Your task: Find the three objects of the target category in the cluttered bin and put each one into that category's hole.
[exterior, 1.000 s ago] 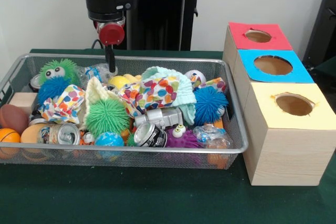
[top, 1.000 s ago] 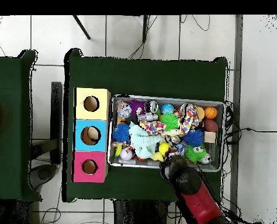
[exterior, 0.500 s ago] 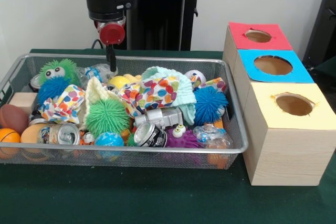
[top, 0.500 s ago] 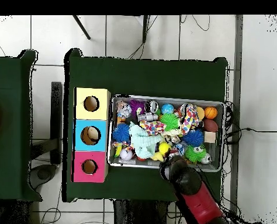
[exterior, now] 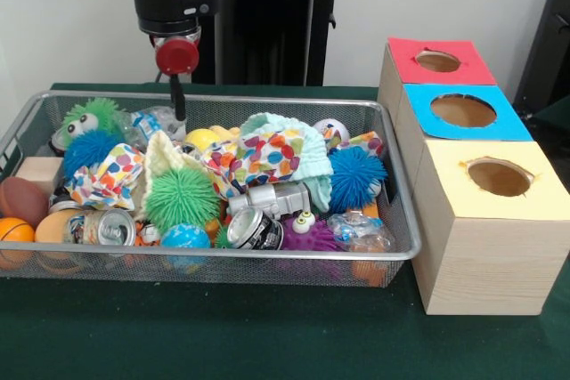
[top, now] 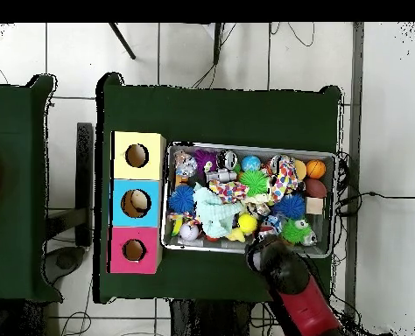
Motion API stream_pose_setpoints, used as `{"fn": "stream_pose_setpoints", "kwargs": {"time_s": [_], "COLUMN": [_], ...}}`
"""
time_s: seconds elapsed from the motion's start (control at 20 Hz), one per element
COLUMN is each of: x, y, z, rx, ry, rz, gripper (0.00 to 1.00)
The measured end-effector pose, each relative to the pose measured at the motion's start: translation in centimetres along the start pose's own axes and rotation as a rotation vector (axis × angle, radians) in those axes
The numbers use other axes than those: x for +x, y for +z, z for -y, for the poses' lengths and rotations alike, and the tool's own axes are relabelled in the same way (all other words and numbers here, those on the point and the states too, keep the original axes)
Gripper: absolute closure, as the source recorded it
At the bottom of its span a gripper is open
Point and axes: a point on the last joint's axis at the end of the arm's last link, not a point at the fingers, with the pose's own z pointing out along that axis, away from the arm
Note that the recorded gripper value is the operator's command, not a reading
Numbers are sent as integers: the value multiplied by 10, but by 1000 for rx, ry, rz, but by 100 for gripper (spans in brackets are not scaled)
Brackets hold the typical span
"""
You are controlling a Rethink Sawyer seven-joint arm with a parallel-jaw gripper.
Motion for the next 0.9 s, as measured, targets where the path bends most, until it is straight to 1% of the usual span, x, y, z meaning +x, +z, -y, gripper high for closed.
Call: {"fn": "stream_pose_setpoints", "kwargs": {"time_s": [0.9], "x": [3], "y": [16], "z": [14], "rx": [22], "ry": [-1], "rz": [-35], "gripper": [0]}}
